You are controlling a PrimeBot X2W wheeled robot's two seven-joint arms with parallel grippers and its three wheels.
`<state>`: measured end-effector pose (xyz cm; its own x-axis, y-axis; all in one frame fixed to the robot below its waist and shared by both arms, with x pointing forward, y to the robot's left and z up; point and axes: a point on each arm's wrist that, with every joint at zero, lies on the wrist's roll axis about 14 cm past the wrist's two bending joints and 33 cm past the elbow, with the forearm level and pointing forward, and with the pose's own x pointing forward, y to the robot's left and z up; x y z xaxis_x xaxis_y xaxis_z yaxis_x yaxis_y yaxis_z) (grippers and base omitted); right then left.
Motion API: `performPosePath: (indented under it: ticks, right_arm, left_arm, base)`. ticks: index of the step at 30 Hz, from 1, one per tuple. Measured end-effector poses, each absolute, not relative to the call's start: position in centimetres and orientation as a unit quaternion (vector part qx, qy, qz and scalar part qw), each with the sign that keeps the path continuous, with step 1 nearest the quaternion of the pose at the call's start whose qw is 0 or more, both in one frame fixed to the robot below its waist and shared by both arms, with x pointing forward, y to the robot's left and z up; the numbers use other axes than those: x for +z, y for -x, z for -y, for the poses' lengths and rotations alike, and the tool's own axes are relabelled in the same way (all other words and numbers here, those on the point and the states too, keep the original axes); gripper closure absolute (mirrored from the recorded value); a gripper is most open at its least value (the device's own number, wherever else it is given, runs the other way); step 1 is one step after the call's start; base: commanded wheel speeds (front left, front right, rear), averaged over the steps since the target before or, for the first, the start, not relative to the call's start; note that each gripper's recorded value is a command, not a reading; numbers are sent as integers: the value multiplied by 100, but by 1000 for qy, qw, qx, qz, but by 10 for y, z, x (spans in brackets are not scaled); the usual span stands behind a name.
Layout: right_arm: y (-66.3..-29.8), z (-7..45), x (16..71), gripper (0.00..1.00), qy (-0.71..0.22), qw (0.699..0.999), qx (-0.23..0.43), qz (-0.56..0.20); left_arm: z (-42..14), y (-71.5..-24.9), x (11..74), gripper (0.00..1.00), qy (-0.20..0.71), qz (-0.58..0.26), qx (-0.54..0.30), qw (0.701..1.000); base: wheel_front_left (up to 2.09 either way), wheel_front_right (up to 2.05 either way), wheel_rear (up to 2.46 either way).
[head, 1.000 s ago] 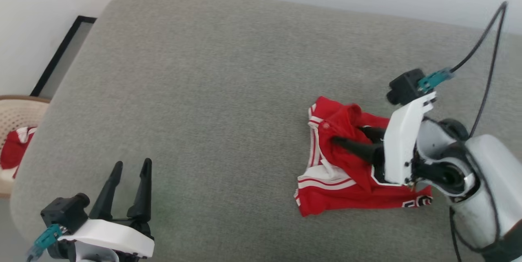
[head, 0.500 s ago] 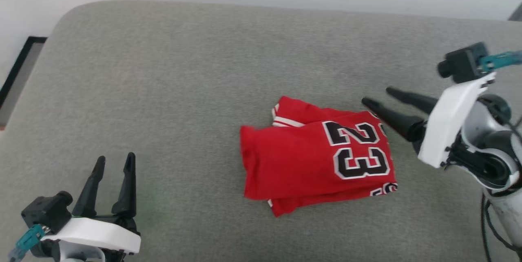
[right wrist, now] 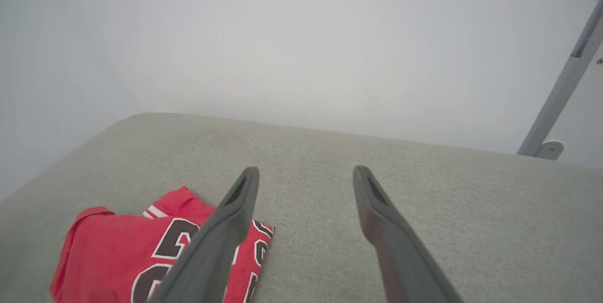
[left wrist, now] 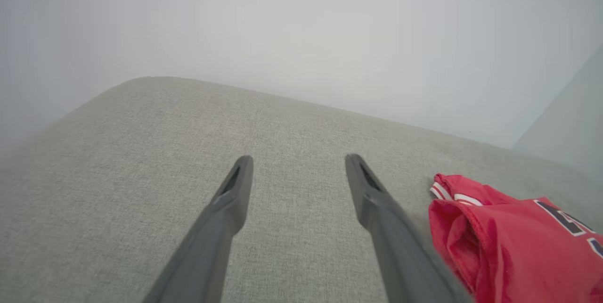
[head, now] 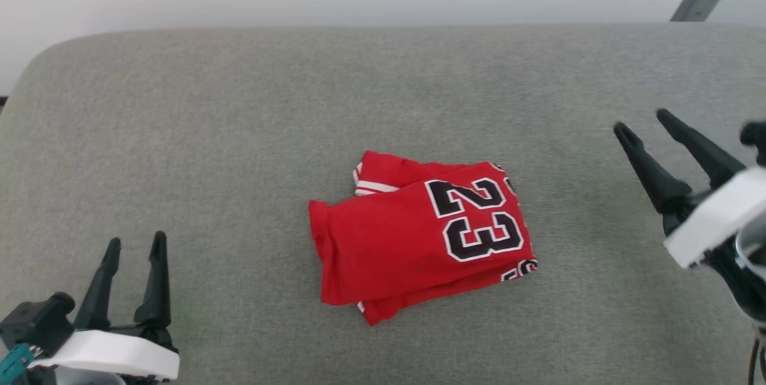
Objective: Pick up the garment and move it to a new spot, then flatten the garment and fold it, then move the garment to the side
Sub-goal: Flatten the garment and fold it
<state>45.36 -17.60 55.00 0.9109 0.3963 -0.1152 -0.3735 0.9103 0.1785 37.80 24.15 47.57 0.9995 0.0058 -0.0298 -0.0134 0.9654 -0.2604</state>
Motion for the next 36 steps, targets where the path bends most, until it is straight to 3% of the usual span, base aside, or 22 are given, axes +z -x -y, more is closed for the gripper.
performPosePath:
  ticks: [14,36]
  right_arm:
    - [-404,240,524,0,-35,995,98,-10]
    - [-369,244,522,0,-6,998,59,30]
  left_arm:
    - [-241,-364,487,0,120,3,3,993]
    - [-261,-324,485,0,112,11,54,992]
  base:
    - [0,0,0]
    - [0,0,0]
